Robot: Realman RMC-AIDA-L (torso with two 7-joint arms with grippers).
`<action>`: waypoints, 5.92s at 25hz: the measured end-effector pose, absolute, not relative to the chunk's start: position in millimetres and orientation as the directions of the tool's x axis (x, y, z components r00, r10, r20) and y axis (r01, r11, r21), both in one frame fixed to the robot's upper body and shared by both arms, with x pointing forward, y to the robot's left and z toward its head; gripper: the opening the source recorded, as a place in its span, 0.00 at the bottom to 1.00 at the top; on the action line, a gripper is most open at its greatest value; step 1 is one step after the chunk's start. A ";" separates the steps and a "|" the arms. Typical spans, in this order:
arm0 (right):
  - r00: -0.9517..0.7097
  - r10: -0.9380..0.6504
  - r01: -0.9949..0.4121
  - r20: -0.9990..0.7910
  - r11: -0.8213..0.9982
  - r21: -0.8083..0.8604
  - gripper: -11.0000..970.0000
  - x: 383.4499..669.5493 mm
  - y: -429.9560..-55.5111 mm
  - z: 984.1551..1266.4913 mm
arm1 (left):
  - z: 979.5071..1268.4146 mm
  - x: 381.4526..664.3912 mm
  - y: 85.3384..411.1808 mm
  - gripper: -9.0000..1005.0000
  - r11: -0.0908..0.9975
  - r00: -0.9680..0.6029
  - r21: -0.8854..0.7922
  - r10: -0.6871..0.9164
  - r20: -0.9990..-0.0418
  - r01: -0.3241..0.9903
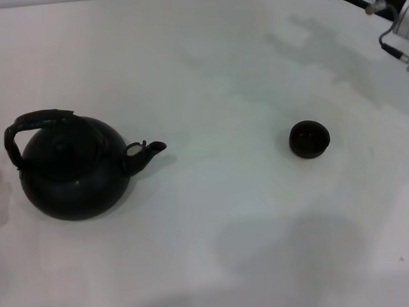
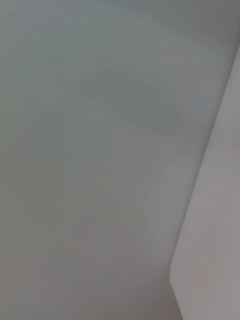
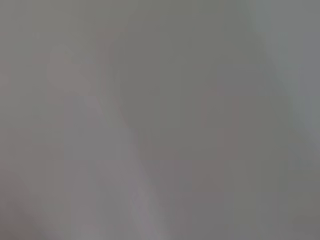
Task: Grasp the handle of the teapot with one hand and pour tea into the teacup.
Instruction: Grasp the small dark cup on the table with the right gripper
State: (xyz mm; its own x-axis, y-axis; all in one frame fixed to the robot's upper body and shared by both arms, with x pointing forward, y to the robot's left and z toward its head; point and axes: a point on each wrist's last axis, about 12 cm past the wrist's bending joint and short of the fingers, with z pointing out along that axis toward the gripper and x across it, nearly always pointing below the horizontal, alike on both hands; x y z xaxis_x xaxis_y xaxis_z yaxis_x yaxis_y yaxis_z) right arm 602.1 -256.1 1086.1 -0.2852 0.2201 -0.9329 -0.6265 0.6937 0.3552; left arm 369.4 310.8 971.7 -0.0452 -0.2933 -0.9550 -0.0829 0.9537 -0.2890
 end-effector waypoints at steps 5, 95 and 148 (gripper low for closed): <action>-0.381 0.097 -0.775 -0.919 0.508 0.375 0.88 607.9 -262.3 1119.0 | 971.8 369.1 311.7 0.75 0.954 -0.044 -0.287 -0.292 -0.955 -0.084; -0.185 -0.933 -0.974 -0.307 0.216 -0.069 0.86 576.6 -175.7 1136.1 | 977.6 374.9 321.0 0.75 0.953 0.008 -0.283 -0.284 -0.959 -0.104; -0.202 -0.948 -0.973 -0.244 0.223 -0.062 0.78 579.6 -176.6 1113.3 | 979.1 374.7 322.6 0.75 0.951 0.025 -0.288 -0.287 -0.958 -0.114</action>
